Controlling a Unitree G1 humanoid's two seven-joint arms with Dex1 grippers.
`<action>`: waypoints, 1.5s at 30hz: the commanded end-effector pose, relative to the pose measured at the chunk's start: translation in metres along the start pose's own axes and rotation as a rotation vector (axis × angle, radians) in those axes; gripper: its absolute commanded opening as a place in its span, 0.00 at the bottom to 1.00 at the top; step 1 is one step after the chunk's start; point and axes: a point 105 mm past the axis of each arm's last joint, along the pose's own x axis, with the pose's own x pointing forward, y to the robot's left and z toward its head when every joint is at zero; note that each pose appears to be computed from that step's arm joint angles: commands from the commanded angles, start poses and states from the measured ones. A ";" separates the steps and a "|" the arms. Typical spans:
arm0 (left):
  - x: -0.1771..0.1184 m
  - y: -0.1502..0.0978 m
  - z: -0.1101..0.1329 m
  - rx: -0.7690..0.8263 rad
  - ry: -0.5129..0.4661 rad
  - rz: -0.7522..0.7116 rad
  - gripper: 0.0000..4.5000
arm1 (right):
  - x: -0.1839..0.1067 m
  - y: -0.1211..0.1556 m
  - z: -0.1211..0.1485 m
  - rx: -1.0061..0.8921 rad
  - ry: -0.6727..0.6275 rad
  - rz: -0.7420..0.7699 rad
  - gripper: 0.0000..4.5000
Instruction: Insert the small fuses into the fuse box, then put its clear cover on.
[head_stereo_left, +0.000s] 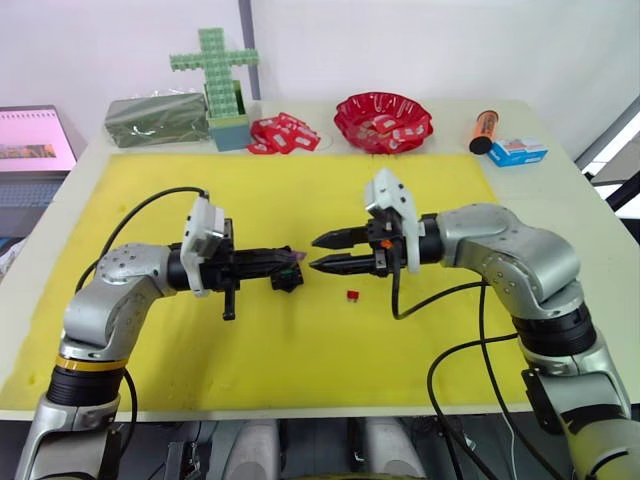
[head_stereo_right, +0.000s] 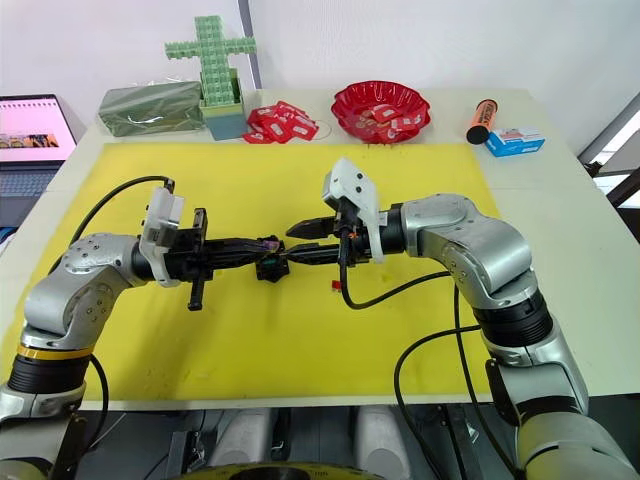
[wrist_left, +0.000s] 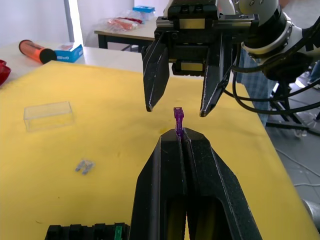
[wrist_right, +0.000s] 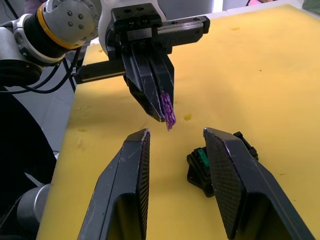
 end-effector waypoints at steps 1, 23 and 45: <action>0.004 0.001 0.009 0.053 -0.012 -0.019 0.00 | 0.002 0.004 0.013 -0.045 -0.034 0.018 0.39; 0.002 0.004 0.001 0.053 0.021 -0.012 0.00 | 0.004 0.008 0.014 -0.022 -0.046 0.055 0.01; -0.030 0.010 -0.049 0.076 0.087 0.425 0.99 | 0.043 -0.022 0.013 -0.294 0.166 -0.040 0.00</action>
